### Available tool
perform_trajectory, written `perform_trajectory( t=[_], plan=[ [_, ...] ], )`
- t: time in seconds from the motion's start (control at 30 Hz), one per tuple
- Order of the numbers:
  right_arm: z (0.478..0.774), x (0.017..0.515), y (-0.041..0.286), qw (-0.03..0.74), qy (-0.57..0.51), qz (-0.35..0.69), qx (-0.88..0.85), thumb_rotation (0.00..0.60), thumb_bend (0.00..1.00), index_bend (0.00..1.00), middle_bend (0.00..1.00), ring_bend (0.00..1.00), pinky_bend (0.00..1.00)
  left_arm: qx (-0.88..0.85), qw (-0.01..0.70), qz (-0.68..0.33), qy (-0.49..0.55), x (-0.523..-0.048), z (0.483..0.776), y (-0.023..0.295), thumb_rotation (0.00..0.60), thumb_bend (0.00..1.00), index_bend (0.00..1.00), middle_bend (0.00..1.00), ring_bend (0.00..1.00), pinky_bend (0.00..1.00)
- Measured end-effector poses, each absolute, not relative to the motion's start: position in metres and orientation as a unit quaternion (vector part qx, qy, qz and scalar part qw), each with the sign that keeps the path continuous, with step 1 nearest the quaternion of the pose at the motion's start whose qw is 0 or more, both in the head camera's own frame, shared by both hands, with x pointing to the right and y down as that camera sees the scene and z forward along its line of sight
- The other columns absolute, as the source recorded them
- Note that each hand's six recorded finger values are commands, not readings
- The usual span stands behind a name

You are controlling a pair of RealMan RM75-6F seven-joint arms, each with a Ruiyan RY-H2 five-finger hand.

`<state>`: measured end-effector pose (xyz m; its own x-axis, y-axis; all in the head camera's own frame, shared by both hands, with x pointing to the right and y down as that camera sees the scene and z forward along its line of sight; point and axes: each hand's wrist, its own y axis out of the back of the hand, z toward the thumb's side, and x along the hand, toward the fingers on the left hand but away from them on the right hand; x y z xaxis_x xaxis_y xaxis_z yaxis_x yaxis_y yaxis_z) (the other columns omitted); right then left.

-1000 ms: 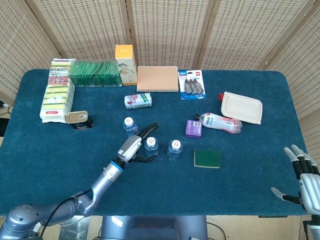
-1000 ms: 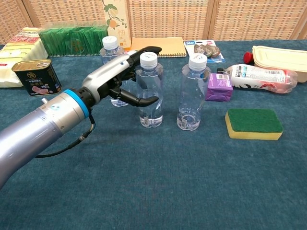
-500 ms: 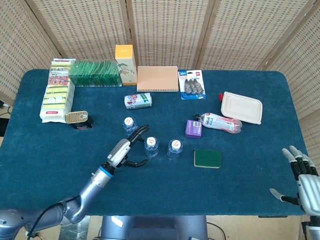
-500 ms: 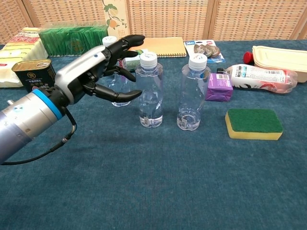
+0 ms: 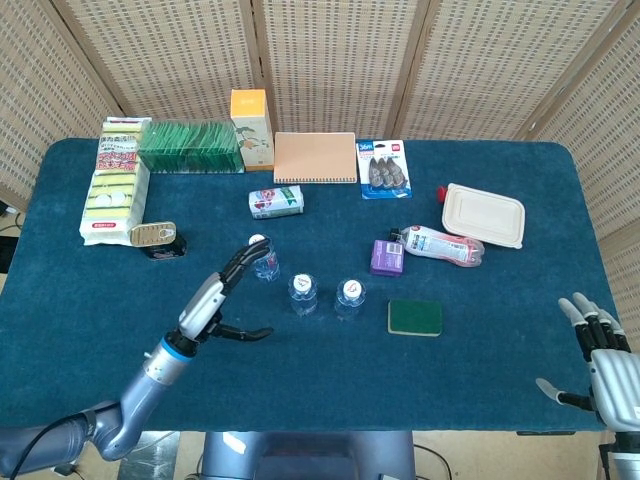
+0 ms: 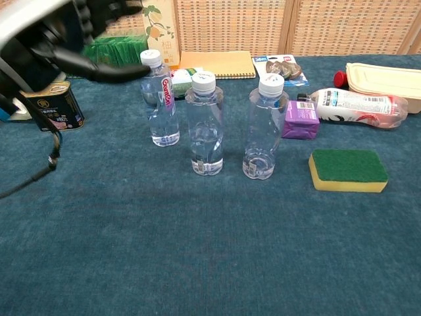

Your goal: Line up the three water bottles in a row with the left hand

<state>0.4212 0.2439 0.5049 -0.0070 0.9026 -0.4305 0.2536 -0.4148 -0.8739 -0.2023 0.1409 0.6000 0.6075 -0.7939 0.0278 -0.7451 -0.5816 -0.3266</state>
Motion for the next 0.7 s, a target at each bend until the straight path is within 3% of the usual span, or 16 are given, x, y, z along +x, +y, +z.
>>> perform_trajectory(
  t=[0.13, 0.3, 0.7],
  plan=[
    [0.504, 0.421, 0.244, 0.297, -0.453, 0.546, -0.640, 0.600, 0.00, 0.04, 0.00, 0.00, 0.02, -0.868, 0.175, -0.083, 0.458, -0.222, 0.578, 0.126, 0.600, 0.11, 0.00, 0.00, 0.00, 0.00],
    [0.503, 0.420, 0.244, 0.297, -0.453, 0.544, -0.641, 0.600, 0.00, 0.04, 0.00, 0.00, 0.02, -0.849, 0.160, -0.113, 0.491, -0.247, 0.581, 0.104, 0.600, 0.10, 0.00, 0.00, 0.00, 0.00],
    [0.507, 0.419, 0.244, 0.294, -0.447, 0.548, -0.644, 0.600, 0.00, 0.04, 0.00, 0.00, 0.02, -0.828, 0.058, -0.226, 0.510, -0.292, 0.670, 0.077, 0.600, 0.10, 0.00, 0.00, 0.00, 0.02]
  ],
)
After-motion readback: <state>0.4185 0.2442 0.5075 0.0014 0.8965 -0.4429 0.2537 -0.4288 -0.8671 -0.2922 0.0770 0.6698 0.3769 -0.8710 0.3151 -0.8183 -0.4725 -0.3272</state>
